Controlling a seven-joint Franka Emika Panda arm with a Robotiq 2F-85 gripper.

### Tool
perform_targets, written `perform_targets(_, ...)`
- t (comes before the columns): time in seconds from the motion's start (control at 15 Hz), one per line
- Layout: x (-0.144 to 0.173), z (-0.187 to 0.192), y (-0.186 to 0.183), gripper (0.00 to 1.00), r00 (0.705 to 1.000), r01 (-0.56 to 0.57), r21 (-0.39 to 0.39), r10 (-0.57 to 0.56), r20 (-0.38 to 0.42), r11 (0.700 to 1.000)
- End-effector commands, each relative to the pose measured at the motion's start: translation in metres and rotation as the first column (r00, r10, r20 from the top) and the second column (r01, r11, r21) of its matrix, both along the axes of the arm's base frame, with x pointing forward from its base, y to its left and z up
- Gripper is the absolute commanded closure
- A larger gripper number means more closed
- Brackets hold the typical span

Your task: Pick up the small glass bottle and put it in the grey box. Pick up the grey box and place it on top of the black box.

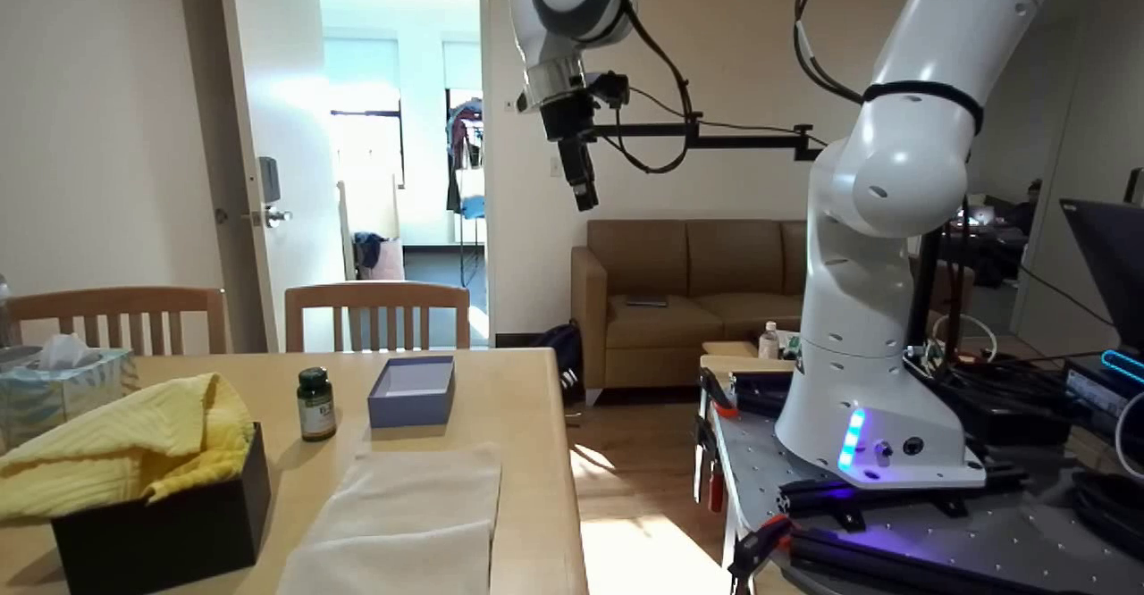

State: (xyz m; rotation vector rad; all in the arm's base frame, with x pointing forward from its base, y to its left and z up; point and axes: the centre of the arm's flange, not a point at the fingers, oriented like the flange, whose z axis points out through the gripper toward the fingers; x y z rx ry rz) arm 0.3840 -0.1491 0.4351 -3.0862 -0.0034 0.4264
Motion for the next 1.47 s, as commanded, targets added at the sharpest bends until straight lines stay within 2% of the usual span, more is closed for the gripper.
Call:
perform_targets(0.0,0.02,0.005,0.014,0.0,0.995,-0.069,-0.036,0.071,0.064,0.997)
perform_targets(0.2,0.054,0.012,0.038,0.0,0.962,-0.202,-0.075,0.212,0.17,0.977)
perform_targets(0.33,0.075,0.014,0.057,0.0,0.938,-0.256,-0.095,0.271,0.214,0.962)
perform_targets(0.47,0.1,0.011,0.072,0.0,0.898,-0.325,-0.115,0.345,0.273,0.939)
perform_targets(0.73,0.159,-0.004,0.088,0.0,0.846,-0.416,-0.122,0.433,0.312,0.901)
perform_targets(1.13,0.24,-0.051,0.103,0.0,0.84,-0.46,-0.107,0.471,0.269,0.881)
perform_targets(1.4,0.269,-0.076,0.118,0.0,0.835,-0.486,-0.059,0.483,0.265,0.872)
